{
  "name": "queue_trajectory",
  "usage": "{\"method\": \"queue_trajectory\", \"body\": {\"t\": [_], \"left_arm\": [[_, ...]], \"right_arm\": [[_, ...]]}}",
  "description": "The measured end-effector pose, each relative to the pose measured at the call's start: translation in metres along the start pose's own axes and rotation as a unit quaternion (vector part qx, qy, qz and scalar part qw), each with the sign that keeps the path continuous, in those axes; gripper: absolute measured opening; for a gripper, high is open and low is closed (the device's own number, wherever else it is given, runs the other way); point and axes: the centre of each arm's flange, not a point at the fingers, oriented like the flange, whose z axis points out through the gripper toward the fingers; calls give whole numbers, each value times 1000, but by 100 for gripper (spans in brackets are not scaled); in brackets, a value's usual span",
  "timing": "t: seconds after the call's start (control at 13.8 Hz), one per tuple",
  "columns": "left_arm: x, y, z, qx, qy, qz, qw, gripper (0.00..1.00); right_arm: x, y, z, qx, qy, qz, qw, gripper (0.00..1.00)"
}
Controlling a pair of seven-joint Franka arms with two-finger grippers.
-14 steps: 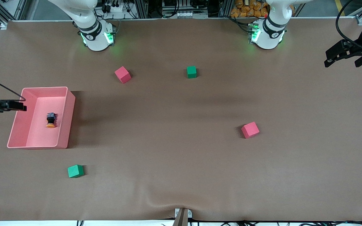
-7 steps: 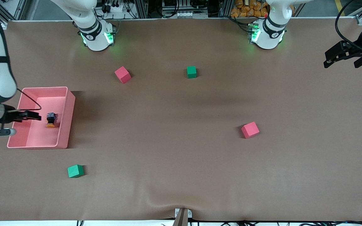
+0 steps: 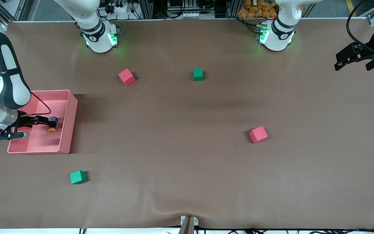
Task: Place and upright button with both arms
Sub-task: 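Lower the right gripper and grasp the yellow button's base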
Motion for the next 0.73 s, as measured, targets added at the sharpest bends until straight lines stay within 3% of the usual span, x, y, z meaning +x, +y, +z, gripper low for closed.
{"method": "queue_trajectory", "body": {"t": [0.58, 0.73], "left_arm": [[0, 3, 0, 0, 0, 3, 1000, 100], [0, 2, 0, 0, 0, 2, 1000, 100]], "right_arm": [[-3, -6, 46, 7, -3, 0, 1000, 96], [-3, -6, 51, 9, -5, 2, 1000, 75]]}}
